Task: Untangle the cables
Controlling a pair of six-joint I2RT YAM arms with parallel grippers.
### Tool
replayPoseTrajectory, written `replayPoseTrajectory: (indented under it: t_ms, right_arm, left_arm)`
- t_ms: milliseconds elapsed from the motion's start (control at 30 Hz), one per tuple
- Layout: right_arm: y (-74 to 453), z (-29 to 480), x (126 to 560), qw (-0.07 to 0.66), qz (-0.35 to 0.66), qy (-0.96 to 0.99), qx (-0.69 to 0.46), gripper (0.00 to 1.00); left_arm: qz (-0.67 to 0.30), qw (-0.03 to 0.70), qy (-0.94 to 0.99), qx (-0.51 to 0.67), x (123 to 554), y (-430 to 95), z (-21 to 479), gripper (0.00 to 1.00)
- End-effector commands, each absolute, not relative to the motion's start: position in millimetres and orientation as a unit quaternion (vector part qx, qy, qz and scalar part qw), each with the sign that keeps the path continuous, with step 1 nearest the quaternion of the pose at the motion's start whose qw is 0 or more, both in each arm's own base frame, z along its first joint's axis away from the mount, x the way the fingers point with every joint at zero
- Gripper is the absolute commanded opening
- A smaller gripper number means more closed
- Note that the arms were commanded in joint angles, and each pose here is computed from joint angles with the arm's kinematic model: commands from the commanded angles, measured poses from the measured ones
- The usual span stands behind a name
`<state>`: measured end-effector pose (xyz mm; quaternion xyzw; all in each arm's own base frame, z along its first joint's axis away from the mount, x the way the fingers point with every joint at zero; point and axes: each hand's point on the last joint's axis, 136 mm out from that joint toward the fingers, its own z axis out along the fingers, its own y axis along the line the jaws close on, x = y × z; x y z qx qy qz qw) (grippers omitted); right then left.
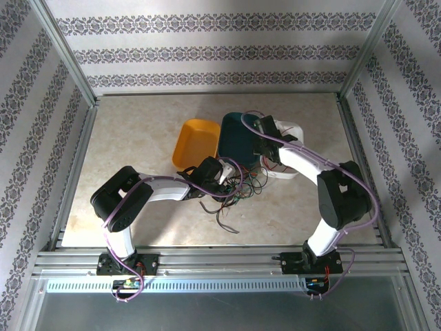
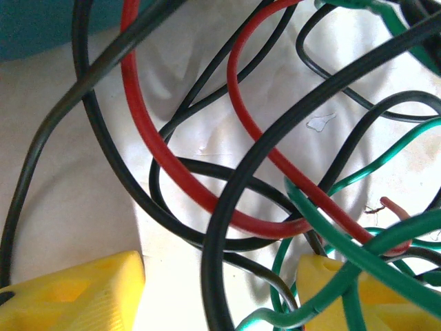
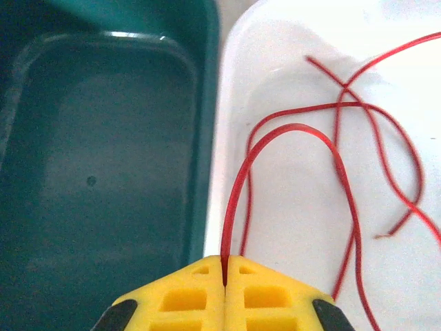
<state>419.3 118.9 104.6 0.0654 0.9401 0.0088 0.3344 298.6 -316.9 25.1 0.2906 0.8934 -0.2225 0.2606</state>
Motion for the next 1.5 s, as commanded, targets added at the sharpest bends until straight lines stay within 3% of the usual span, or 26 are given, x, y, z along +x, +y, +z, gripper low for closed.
replayPoseTrajectory:
  t_ms: [0, 200, 433, 533, 633, 867, 1133, 1467]
  right_arm:
    - [94, 121, 421, 0.357, 0.023, 0.927, 0.117, 0.0]
    - [72, 87, 433, 0.315, 0.04, 0.934, 0.161, 0.0]
    - [83, 59, 450, 0.277, 0.074, 0.94, 0.185, 0.0]
    - [83, 73, 448, 0.29, 0.084, 0.934, 0.192, 0.36]
    - [79, 99, 438, 0.32, 0.087, 0.925, 0.186, 0.45]
    - [92, 148, 390, 0.355, 0.12, 0.922, 0.096, 0.47]
    - [176, 128, 301, 0.272, 0.248, 0.924, -0.101, 0.43]
    - [183, 96, 297, 0.23, 0.232, 0.938, -0.112, 0.4]
  left_arm:
    - [-0.186, 0.209, 0.919, 0.277, 283, -291, -1, 0.62]
    - [-0.192, 0.21, 0.918, 0.276, 284, -294, 0, 0.62]
    - [-0.193, 0.214, 0.916, 0.278, 286, -296, 5, 0.62]
    - [-0.196, 0.216, 0.915, 0.279, 286, -297, 7, 0.62]
    - [-0.196, 0.217, 0.914, 0.281, 285, -296, 7, 0.62]
    - [-0.207, 0.22, 0.911, 0.282, 283, -298, 11, 0.62]
    - [-0.219, 0.222, 0.908, 0.28, 282, -301, 14, 0.62]
    - [-0.223, 0.214, 0.909, 0.281, 279, -301, 13, 0.62]
